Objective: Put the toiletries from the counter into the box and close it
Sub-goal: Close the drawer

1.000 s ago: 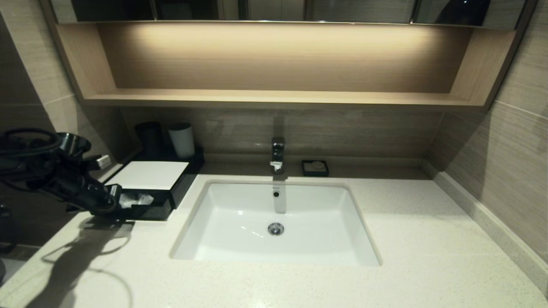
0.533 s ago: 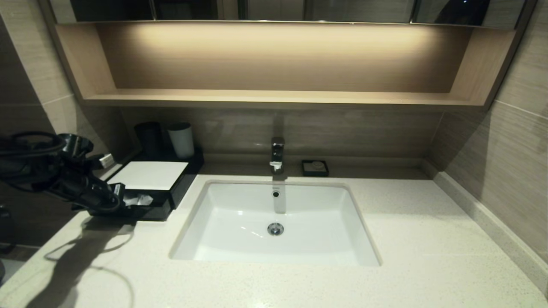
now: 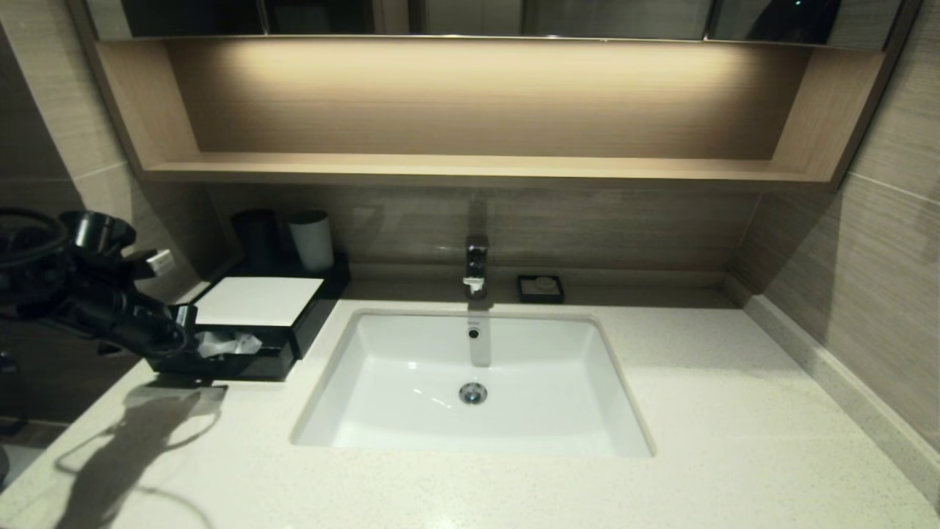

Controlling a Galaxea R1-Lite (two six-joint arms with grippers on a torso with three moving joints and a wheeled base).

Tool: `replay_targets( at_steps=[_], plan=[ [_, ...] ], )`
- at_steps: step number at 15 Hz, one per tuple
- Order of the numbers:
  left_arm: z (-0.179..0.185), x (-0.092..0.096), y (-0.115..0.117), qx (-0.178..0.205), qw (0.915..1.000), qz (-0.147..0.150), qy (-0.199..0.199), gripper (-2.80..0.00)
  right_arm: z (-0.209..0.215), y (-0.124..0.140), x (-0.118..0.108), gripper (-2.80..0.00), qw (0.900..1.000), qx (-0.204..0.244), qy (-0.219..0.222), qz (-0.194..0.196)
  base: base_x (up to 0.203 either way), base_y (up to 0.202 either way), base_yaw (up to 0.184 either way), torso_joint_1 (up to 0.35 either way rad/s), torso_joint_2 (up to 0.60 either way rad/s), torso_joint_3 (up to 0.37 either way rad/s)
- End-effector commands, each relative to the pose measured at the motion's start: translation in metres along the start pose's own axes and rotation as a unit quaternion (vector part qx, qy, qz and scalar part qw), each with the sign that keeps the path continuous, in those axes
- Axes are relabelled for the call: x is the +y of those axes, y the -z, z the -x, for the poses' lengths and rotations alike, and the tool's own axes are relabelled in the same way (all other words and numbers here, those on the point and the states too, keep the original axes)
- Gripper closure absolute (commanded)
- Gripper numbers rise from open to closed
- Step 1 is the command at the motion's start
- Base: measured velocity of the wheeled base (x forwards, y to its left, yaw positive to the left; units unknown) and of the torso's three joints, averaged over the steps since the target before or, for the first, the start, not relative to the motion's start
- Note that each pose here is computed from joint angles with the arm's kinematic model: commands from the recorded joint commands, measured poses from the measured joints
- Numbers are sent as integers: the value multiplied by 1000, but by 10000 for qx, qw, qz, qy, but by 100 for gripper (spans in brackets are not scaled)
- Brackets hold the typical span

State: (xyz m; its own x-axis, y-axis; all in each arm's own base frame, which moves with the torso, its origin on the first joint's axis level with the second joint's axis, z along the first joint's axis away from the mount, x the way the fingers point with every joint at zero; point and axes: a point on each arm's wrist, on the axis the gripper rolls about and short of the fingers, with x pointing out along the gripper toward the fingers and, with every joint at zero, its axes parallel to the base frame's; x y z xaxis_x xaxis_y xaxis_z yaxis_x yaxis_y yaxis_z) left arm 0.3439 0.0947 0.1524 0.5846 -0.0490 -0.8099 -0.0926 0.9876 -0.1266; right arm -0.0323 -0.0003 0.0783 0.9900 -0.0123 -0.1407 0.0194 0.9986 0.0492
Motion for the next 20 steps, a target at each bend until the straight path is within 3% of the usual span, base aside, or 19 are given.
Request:
replay_targets(
  at_steps=[1, 3, 9, 15, 20],
  plan=[
    [10, -2, 2, 60, 10000, -21, 3, 0, 0, 0, 0, 0, 10000, 7, 0, -3, 0, 0, 0, 0, 0, 0],
    [1, -1, 11, 557, 9984, -27, 57, 0, 0, 0, 0, 0, 10000, 8, -6, -2, 0, 0, 0, 0, 0, 0],
    [-25, 8, 16, 1034, 9946, 64, -113, 0, 0, 0, 0, 0, 10000, 7, 6, -3, 0, 0, 0, 0, 0, 0],
    [-35, 27, 14, 1132, 9927, 146, -389, 0, 0, 0, 0, 0, 10000, 7, 0, -3, 0, 0, 0, 0, 0, 0],
    [-53, 36, -2, 679, 9966, 141, -437, 0, 0, 0, 0, 0, 10000, 7, 0, -3, 0, 0, 0, 0, 0, 0]
  ],
)
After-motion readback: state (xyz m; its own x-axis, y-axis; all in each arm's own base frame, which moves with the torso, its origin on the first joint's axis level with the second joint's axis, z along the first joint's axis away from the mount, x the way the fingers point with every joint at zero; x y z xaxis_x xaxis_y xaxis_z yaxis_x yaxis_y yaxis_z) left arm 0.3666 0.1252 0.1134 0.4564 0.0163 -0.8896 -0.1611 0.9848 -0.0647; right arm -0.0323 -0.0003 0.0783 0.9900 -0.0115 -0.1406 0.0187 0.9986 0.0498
